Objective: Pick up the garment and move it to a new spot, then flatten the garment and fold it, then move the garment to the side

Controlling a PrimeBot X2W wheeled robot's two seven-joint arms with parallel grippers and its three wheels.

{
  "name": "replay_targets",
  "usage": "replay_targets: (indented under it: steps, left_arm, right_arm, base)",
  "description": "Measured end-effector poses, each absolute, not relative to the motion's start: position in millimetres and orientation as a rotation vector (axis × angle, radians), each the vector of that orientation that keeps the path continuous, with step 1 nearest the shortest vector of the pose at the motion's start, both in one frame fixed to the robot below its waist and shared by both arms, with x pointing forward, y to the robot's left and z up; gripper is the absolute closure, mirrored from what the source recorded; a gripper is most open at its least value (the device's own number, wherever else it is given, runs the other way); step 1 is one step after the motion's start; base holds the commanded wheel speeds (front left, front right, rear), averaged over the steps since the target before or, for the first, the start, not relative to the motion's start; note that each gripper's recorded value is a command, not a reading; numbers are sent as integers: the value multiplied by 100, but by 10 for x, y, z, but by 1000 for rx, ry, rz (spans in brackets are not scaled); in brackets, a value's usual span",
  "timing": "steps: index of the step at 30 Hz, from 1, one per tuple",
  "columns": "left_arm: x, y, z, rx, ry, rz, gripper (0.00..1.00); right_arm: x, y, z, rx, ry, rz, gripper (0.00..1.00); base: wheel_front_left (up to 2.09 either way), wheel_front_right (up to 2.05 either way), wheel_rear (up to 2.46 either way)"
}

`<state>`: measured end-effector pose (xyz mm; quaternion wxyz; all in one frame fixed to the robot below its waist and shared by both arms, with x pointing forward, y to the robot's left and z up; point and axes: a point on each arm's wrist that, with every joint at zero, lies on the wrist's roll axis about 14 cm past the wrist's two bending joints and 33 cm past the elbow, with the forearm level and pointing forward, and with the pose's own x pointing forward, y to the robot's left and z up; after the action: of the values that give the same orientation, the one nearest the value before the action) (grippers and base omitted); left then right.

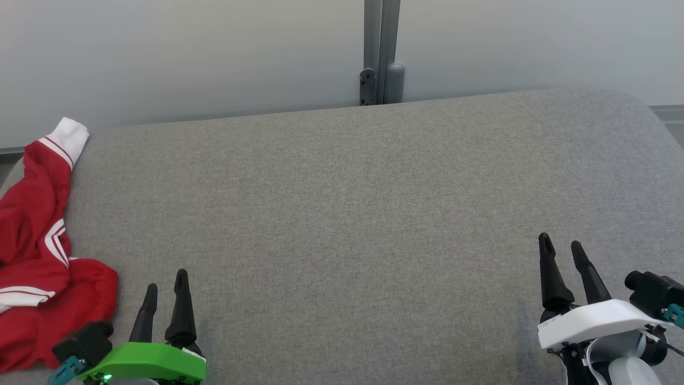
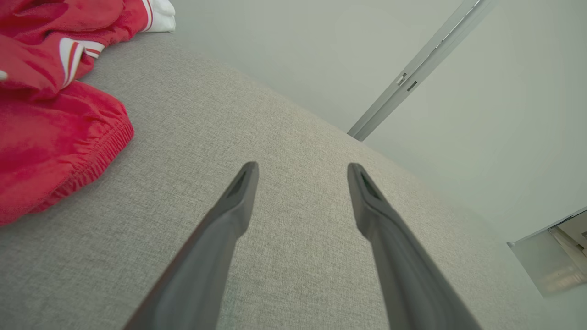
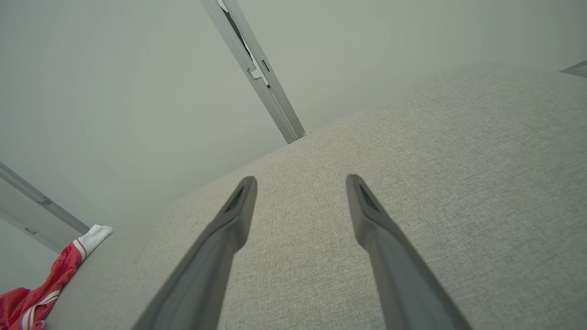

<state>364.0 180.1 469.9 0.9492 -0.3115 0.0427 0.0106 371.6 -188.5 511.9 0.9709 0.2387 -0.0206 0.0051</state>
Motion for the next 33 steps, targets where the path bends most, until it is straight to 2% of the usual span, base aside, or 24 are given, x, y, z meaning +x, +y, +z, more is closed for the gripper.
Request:
replay_targets:
  steps: [33]
  left_arm:
    - [3574, 1744, 4766, -280, 39, -48, 0]
  right_arm:
    - [3686, -1882, 5242, 163, -109, 33, 0]
  base:
    - [0, 0, 0]
